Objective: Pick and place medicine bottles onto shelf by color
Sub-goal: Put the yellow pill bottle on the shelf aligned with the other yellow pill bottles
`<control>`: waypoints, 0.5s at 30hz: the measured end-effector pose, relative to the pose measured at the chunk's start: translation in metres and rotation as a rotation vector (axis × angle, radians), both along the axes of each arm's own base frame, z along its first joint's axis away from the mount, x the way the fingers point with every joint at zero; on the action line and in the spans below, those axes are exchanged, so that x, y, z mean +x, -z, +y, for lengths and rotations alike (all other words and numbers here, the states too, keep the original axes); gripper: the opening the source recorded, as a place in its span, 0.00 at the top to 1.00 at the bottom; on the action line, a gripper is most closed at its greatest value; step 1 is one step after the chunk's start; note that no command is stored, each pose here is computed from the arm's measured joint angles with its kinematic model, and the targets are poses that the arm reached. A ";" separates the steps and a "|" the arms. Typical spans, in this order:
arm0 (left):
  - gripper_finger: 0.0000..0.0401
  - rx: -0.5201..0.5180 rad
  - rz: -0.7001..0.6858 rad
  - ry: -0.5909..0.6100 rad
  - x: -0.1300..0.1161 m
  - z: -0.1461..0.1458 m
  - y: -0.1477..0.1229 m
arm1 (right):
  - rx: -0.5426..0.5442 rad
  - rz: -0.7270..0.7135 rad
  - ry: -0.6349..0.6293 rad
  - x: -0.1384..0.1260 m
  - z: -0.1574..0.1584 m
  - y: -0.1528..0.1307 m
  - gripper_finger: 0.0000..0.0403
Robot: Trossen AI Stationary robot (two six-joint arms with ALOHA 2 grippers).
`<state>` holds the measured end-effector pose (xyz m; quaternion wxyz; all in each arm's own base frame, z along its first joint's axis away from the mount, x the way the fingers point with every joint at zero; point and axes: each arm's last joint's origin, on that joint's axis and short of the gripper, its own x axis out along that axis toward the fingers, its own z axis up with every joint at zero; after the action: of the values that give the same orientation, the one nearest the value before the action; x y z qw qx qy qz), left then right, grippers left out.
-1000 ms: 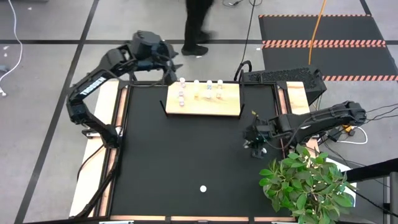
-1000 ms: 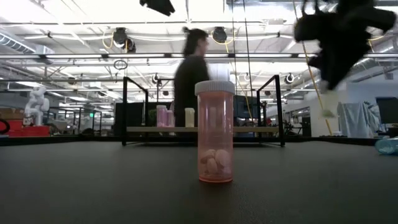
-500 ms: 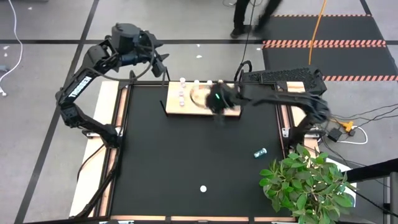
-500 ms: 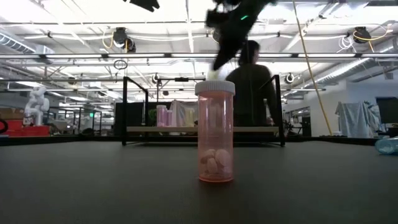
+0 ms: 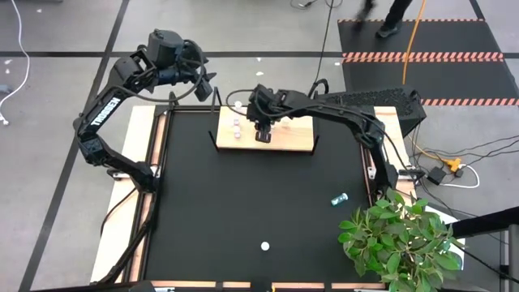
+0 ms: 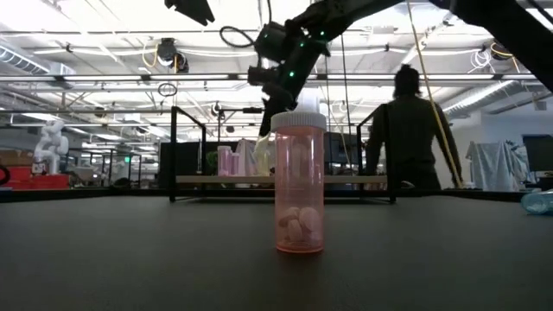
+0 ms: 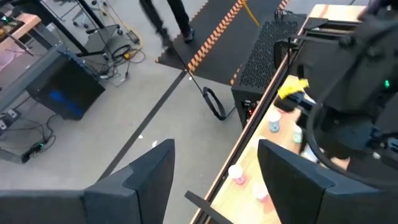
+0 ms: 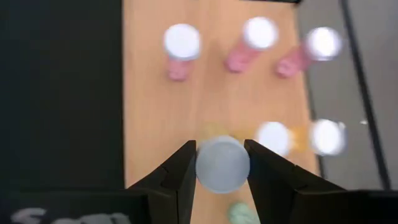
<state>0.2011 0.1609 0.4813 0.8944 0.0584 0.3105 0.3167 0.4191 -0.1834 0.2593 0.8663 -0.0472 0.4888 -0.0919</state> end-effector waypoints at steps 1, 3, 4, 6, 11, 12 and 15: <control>0.42 0.001 0.006 -0.002 -0.001 0.001 0.000 | 0.013 0.006 -0.009 0.002 0.001 0.005 0.71; 0.42 0.000 0.016 -0.006 -0.002 0.002 0.001 | 0.029 0.032 -0.015 0.005 0.002 0.014 0.71; 0.42 0.000 0.016 -0.009 -0.003 0.003 0.001 | 0.033 0.042 -0.018 0.006 0.002 0.018 0.71; 0.42 0.000 0.016 -0.014 -0.004 0.004 0.001 | 0.034 0.056 -0.026 0.008 0.003 0.023 0.71; 0.42 -0.008 0.029 -0.033 -0.008 0.007 0.002 | 0.040 0.070 -0.030 0.008 0.003 0.026 0.71; 0.42 -0.010 0.030 -0.038 -0.009 0.008 0.002 | 0.043 0.079 -0.030 0.007 0.004 0.026 0.71; 0.42 -0.013 0.033 -0.049 -0.011 0.010 0.003 | 0.045 0.090 -0.034 0.006 0.004 0.027 0.71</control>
<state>0.1905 0.1709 0.4786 0.8815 0.0502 0.3287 0.3353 0.4254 -0.1796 0.2324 0.8457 -0.0398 0.5283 -0.0640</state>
